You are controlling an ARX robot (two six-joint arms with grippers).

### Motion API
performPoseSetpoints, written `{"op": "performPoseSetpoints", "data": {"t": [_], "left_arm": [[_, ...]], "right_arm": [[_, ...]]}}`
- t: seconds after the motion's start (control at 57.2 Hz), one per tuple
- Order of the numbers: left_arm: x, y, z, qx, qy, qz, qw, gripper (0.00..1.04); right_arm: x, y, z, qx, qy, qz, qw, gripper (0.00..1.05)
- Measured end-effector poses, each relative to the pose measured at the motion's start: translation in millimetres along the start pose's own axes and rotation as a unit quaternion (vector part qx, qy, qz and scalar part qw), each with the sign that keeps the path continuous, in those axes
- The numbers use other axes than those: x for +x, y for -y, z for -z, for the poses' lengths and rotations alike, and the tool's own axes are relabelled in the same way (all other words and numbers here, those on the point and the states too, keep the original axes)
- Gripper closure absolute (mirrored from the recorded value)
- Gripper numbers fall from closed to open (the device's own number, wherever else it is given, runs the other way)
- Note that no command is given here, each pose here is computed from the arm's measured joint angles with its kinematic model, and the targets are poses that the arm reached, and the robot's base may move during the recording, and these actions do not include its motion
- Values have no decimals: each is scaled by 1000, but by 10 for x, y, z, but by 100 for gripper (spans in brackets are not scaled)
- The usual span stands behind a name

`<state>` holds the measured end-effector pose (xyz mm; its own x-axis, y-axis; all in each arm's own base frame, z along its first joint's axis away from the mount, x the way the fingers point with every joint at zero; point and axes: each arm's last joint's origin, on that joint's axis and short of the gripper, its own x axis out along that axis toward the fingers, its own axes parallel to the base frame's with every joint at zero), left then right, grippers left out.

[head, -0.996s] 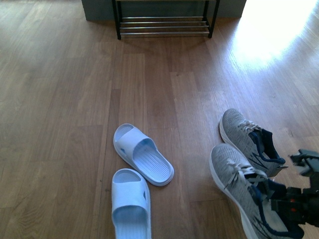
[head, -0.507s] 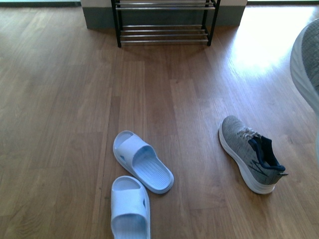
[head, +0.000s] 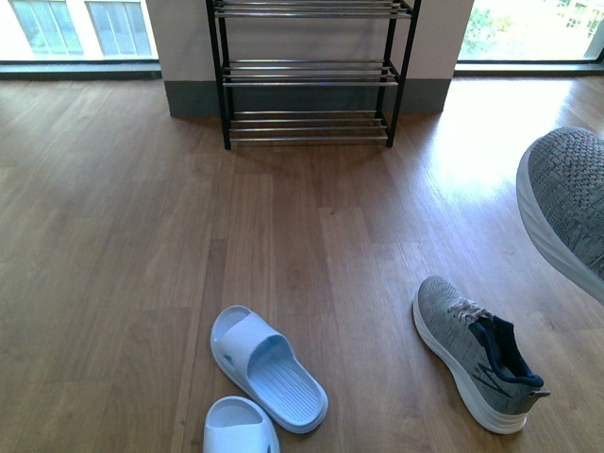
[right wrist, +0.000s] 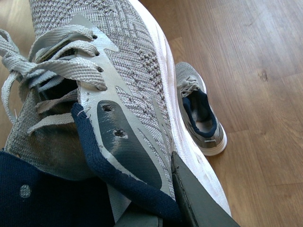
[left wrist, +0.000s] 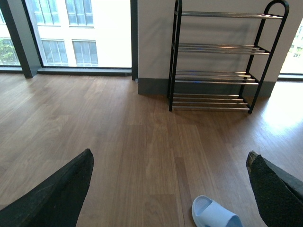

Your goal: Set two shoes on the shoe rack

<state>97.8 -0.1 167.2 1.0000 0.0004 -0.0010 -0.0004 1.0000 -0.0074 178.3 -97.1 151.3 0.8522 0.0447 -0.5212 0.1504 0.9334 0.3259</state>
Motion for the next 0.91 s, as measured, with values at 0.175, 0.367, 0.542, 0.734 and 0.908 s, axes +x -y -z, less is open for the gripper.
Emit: {"op": "performPoseSetpoints", "data": {"t": [0.175,0.367,0.542,0.734,0.908], "left_arm": [[0,0,0,0,0,0,1000,9],[0,0,0,0,0,0,1000,9],[0,0,0,0,0,0,1000,9],[0,1,-1,0,0,1,1000,9],[0,1,0,0,0,2,1000,9]], "right_arm": [[-2,-5,2,0,0,-5,1000,104],[-2,-3,2,0,0,-2,1000,104],[-2,0,4,0,-1,0,1000,104],[-1,-1,4,0,-1,-2,1000,104],[-2,1,3,0,0,0,1000,104]]}}
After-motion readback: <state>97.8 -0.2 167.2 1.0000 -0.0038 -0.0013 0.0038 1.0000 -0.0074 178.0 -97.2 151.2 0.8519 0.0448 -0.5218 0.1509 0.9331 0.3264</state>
